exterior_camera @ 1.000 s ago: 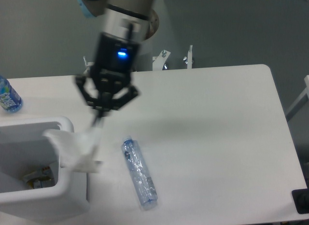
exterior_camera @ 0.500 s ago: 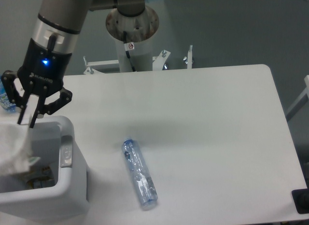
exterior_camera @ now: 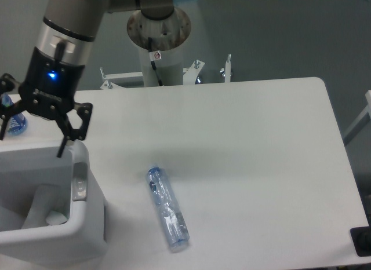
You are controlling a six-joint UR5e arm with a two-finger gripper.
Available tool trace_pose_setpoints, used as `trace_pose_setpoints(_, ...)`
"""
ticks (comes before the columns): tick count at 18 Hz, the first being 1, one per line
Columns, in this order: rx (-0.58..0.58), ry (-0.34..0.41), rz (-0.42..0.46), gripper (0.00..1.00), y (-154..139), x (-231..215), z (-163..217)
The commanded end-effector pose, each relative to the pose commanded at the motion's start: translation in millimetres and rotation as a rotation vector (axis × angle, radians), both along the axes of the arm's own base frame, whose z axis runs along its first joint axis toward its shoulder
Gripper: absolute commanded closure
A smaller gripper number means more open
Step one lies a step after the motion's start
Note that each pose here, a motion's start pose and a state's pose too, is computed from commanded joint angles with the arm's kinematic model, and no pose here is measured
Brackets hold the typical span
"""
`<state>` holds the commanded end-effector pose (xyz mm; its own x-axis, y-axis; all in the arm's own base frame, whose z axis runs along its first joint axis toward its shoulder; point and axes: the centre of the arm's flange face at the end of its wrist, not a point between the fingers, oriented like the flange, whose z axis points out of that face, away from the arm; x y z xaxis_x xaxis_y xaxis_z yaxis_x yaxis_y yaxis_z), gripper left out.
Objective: Place the trash in the trash can
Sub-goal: 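Move the gripper back and lower it over the clear plastic bottle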
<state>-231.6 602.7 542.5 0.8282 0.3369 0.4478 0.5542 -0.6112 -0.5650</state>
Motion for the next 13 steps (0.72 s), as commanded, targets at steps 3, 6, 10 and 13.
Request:
trace_pose_setpoints(3, -0.048, -0.008, 0.076, 0.0, -4.2, -48.4, -28.7)
trace_pose_setpoints(6, -0.125, 0.009, 0.141, 0.0, -1.5, -89.8, -66.3)
trace_pose_setpoints(10, -0.214, -0.006, 0.171, 0.0, 10.2, -126.8, -126.8)
trace_pose_setpoints(13, -0.309, 0.046, 0.167, 0.0, 16.6, -145.9, -171.2)
